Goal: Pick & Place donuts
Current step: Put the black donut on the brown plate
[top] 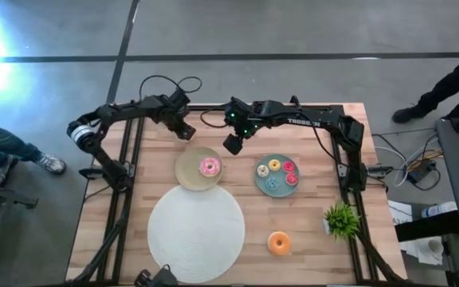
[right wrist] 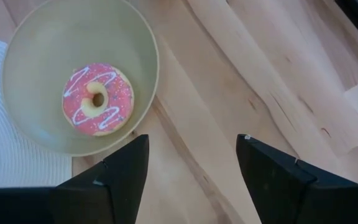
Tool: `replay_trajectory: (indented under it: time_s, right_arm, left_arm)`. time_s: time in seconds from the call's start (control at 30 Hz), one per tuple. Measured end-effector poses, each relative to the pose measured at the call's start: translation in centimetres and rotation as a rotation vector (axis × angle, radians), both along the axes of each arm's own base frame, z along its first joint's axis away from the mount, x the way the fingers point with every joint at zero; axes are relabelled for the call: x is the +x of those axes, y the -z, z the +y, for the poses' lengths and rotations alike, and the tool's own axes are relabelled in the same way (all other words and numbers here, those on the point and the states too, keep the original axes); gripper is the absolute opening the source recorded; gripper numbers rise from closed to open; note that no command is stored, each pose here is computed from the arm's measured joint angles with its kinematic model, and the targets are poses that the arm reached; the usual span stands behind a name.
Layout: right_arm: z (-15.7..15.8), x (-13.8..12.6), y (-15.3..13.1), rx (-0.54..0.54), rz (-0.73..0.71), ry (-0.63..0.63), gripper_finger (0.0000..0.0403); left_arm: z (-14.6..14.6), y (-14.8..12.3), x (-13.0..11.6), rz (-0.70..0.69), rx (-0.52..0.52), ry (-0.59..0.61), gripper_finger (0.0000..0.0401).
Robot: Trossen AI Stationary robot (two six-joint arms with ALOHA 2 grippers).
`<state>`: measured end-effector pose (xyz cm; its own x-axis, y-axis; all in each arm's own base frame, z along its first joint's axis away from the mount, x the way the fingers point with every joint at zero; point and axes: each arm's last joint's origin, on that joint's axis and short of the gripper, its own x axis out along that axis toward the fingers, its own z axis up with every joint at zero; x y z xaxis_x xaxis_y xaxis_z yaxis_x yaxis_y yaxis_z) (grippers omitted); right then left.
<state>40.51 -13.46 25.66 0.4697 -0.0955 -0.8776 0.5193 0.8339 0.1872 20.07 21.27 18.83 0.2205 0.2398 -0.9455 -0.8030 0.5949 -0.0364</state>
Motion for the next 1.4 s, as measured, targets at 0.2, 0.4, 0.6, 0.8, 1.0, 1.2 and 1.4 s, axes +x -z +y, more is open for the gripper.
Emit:
replay_trajectory:
  time_s: [0.2,0.4,0.6,0.8,1.0,1.2,1.4]
  right_arm:
    - [0.1,-0.2,0.1,0.004,0.027,-0.011,0.0232]
    - [0.4,-0.4,-0.1,-0.001,0.035,-0.031,0.023]
    - [1.4,-1.0,-2.5,-0.054,-0.022,-0.041,0.0221]
    - [2.2,-2.3,-4.5,-0.063,-0.058,-0.028,0.0219]
    - [4.4,-4.7,-5.2,-0.074,-0.038,-0.022,0.0222]
    - [6.8,-8.6,-3.8,-0.025,0.002,0.017,0.023]
    - [9.4,-12.9,-1.6,0.031,0.003,0.049,0.023]
  left_arm:
    - [-1.9,-5.3,-0.8,-0.1,-0.028,0.031,0.0002]
    - [-5.8,-5.1,-0.7,-0.15,-0.115,0.048,0.0001]
    - [-9.4,-1.6,1.0,-0.164,-0.153,0.071,0.0001]
    - [-10.1,0.6,1.5,-0.12,-0.087,0.033,0.001]
    - [-9.9,1.2,1.8,-0.105,-0.113,-0.014,0.0088]
    - [-10.5,0.1,1.9,-0.149,-0.209,-0.015,0.0149]
    - [-10.9,-1.2,1.6,-0.146,-0.161,-0.029,0.016]
